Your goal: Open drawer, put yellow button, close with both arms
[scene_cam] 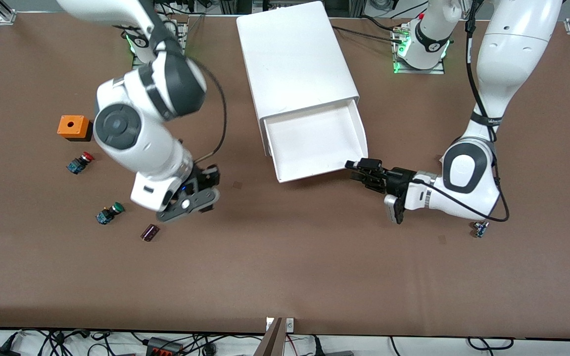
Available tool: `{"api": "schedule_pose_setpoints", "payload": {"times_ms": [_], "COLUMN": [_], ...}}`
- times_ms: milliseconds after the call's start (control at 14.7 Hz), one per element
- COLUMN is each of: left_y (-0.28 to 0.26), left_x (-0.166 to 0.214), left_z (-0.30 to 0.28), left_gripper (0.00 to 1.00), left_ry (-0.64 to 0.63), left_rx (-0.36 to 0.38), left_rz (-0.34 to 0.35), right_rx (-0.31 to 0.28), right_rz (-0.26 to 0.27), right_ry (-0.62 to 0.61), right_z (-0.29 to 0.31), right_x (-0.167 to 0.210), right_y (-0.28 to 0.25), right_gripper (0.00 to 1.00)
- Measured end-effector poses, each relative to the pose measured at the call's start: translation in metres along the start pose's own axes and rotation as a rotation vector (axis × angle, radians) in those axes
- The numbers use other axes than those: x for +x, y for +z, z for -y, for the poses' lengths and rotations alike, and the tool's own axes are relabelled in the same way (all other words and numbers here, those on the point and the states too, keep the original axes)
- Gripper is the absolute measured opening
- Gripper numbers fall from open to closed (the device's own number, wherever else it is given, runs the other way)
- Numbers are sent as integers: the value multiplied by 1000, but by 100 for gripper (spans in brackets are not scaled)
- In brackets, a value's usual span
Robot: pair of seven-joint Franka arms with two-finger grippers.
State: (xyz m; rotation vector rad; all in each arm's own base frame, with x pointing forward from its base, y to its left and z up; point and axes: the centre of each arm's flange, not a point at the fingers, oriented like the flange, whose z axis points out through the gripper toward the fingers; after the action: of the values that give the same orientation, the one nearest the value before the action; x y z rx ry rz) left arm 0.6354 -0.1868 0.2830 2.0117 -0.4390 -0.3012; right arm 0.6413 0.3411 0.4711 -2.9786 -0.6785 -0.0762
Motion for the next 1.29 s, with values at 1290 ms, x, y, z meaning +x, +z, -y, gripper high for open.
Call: {"api": "schedule_pose_setpoints", "payload": {"times_ms": [1290], "left_y": [-92], "left_x": [-18], "left_z": [-56], "left_gripper": [100], "left_ry": [-430], "left_rx": [909], "left_rz": [171], "right_rx": [30], "right_rz": [1], "right_ry": [78], "right_z": [281], "right_x": [-46], "right_y": [67], "right_gripper": [41]}}
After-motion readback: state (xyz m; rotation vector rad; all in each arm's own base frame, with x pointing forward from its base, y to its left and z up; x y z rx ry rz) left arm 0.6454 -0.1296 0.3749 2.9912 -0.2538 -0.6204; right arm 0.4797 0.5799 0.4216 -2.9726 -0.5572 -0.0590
